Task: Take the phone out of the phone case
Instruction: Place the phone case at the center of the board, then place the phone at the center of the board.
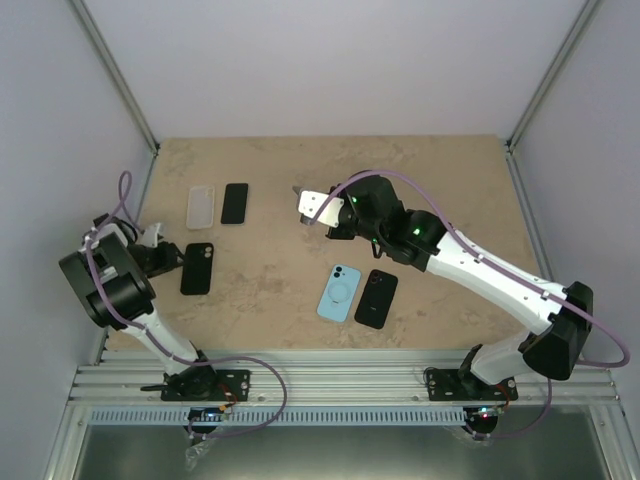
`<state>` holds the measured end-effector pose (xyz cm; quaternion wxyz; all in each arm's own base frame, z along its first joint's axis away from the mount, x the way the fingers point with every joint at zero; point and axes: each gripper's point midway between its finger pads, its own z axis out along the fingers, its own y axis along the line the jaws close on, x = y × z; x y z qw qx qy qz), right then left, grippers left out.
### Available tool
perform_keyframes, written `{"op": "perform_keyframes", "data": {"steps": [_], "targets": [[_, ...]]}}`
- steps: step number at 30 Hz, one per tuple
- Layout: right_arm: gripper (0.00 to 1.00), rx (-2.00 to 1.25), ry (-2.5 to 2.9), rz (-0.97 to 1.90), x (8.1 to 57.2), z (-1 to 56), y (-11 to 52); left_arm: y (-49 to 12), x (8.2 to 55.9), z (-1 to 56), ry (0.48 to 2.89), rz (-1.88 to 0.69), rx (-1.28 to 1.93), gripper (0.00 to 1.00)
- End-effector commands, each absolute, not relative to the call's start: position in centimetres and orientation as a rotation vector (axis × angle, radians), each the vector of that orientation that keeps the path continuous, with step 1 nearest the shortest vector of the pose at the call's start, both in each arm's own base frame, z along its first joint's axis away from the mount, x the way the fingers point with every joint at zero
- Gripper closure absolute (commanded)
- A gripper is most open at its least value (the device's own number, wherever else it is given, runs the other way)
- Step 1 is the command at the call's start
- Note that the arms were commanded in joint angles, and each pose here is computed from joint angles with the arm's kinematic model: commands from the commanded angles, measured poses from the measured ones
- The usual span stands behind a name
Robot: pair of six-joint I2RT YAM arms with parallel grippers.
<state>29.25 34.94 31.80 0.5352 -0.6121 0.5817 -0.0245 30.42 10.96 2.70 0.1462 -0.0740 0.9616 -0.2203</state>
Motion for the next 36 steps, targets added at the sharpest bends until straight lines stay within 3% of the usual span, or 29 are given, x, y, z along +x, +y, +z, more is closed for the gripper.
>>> {"op": "perform_keyframes", "data": {"steps": [1,7,14,23,30,36], "targets": [[1.00,-1.331,1.302,-0.129,30.5,35.9,35.0,14.4,33.3,6.6,2.670,-0.413,-0.234,0.43],[1.00,-1.262,1.253,-0.223,31.6,37.6,34.6,13.1,36.5,15.3,2.491,-0.466,-0.187,0.40],[1.00,-1.166,1.123,-0.358,32.7,40.1,34.2,6.9,39.2,26.1,2.264,-0.680,-0.059,0.35],[1.00,-1.101,0.876,-0.574,31.6,43.3,33.1,-2.2,38.8,37.9,1.964,-1.068,0.094,0.30],[1.00,-1.078,0.707,-0.671,29.4,44.7,33.9,-7.0,36.3,43.1,1.764,-1.327,0.150,0.25],[1.00,-1.068,0.644,-0.703,27.7,45.3,35.1,-10.2,34.1,44.7,1.675,-1.484,0.168,0.27]]}}
